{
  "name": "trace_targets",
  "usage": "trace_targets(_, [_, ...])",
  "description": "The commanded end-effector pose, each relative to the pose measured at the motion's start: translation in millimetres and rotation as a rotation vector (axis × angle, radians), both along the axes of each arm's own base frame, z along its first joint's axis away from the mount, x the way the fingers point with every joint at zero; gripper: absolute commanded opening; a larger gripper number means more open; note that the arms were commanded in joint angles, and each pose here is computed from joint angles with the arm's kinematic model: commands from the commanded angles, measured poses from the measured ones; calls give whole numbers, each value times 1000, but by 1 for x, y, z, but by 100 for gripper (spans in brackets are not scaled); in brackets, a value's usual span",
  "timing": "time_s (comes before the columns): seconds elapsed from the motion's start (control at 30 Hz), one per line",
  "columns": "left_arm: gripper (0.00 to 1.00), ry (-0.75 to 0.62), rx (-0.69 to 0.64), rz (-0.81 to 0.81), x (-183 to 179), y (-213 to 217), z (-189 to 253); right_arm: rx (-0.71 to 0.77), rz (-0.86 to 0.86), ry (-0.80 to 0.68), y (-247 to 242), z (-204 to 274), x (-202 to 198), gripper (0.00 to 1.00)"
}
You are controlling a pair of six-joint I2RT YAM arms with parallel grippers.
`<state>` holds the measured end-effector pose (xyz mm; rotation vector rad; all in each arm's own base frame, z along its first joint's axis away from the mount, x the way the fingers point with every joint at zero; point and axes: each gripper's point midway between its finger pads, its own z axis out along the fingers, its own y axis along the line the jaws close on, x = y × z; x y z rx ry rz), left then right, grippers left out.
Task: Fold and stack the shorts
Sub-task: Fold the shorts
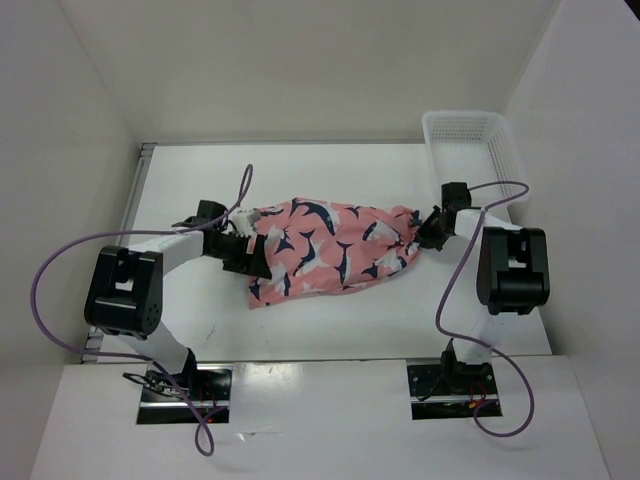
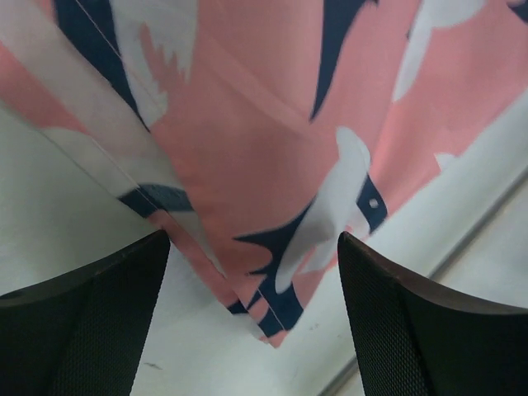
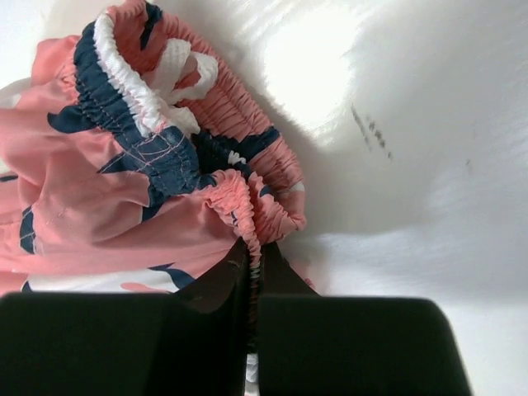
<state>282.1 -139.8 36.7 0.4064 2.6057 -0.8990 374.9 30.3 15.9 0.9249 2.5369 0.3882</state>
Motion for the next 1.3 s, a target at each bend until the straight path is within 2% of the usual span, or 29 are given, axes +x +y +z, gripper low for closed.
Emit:
trace_targets(0.0, [89,-126,24,-7,36,0,17,63,24,-51,18,18,-1,0])
trace_targets(0.13, [89,-206,25,28,72,8,43,114,71,-99,66,53,-20,0])
trace_targets(0.2, [89,-199,27,39,82,11,45,174,126,-98,111,64,-42,0])
trace_targets(0.23, [91,-227,14,35,89,8,55,189,143,-81,124,62,-53,11])
trace_targets(0.3, [91,-227,14,35,92,8,55,212,215,-95,158,71,-67,45])
trace_targets(0.33, [91,-241,13,35,95,8,59,194,223,-72,159,67,-74,79])
trace_targets(0.4, [91,-264,11,35,96,8,68,158,226,-94,154,73,-77,93])
trace_targets(0.47, [91,-263,12,44,95,12,70,84,211,-119,141,76,-75,98])
trace_targets(0.53, [91,-249,2,38,91,10,67,43,220,-133,127,76,-72,96])
trace_targets(0.57, [91,-249,2,38,91,10,67,47,246,-135,130,74,-71,89])
trace_targets(0.7, [91,-216,6,38,77,11,58,70,387,-102,143,55,-64,89])
trace_targets(0.97, [91,-190,8,37,65,12,59,26,509,-86,148,24,-52,88])
trace_targets(1.27, [91,-199,8,47,66,15,62,82,564,-95,173,10,-53,46])
